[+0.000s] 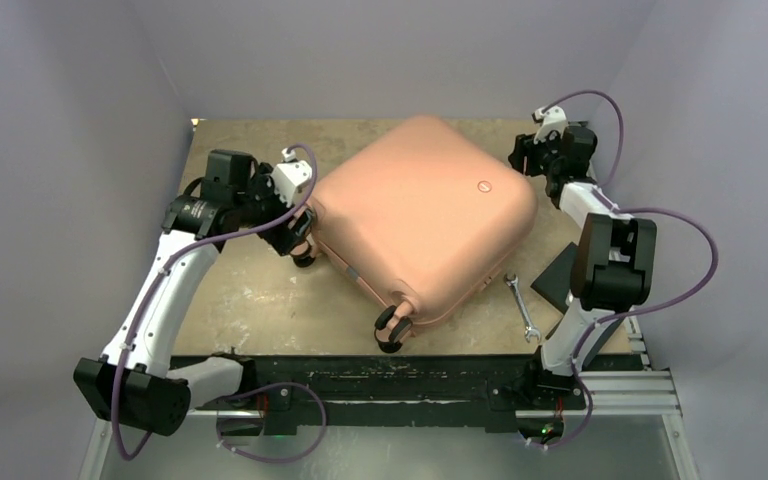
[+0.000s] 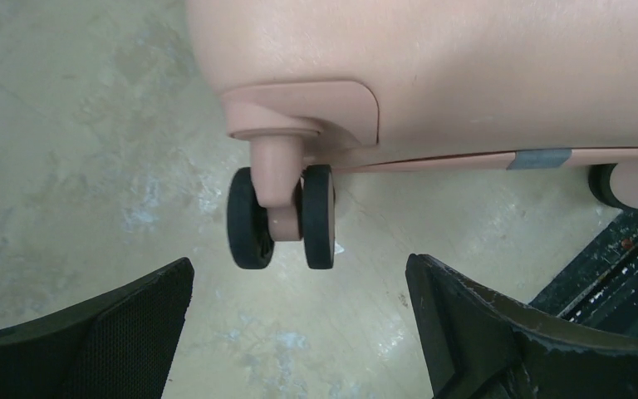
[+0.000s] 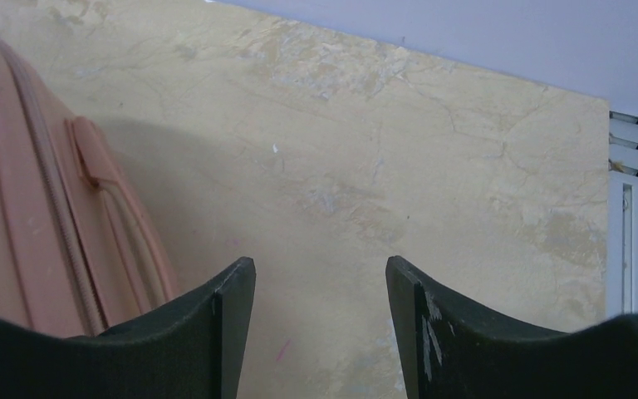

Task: Pack the luggage
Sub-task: Zip the luggage at the center of the board.

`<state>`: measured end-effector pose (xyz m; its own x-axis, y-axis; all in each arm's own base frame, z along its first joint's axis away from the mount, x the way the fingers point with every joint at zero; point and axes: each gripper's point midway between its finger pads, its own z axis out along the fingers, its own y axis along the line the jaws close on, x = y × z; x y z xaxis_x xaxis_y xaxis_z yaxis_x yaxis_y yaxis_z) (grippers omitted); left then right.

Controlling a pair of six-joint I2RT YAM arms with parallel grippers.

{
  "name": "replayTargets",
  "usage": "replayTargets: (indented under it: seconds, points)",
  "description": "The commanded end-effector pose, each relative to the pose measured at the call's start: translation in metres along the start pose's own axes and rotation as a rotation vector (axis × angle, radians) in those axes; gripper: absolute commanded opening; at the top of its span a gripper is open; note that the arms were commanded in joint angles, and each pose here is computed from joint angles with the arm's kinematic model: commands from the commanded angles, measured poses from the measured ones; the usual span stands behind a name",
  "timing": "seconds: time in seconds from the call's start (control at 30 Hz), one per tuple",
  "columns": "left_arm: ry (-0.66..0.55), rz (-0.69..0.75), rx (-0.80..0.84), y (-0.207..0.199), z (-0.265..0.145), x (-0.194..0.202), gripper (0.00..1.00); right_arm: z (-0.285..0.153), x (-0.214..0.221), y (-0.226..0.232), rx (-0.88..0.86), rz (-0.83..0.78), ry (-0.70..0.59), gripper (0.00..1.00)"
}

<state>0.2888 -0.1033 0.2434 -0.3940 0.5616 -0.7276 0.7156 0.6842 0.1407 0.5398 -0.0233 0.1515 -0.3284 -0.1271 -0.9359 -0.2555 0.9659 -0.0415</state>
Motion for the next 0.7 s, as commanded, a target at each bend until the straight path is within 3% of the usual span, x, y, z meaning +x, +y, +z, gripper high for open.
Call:
replayTargets:
  seconds: [0.0, 0.13, 0.37, 0.4, 0.6, 0.67]
  points:
    - [-0.015, 0.021, 0.041, -0.011, 0.008, 0.007, 0.99, -0.017, -0.010, 0.008, -0.032, -0.040, -0.025, 0.63]
    - [0.010, 0.014, 0.050, -0.014, 0.029, 0.017, 0.99, -0.024, -0.002, 0.016, -0.057, -0.051, -0.008, 0.62]
    - [0.041, 0.005, -0.089, 0.014, 0.066, 0.024, 0.97, -0.033, 0.009, 0.027, -0.101, -0.055, 0.015, 0.62]
    - [0.051, 0.004, -0.104, 0.019, 0.071, 0.026, 0.92, -0.035, 0.010, 0.029, -0.106, -0.054, 0.017, 0.62]
    - [0.092, -0.001, -0.205, 0.048, 0.089, 0.030, 0.38, -0.051, 0.005, 0.032, -0.104, -0.101, 0.012, 0.62]
    - [0.093, -0.012, -0.249, 0.063, 0.091, 0.029, 0.31, -0.056, 0.005, 0.034, -0.111, -0.121, 0.021, 0.62]
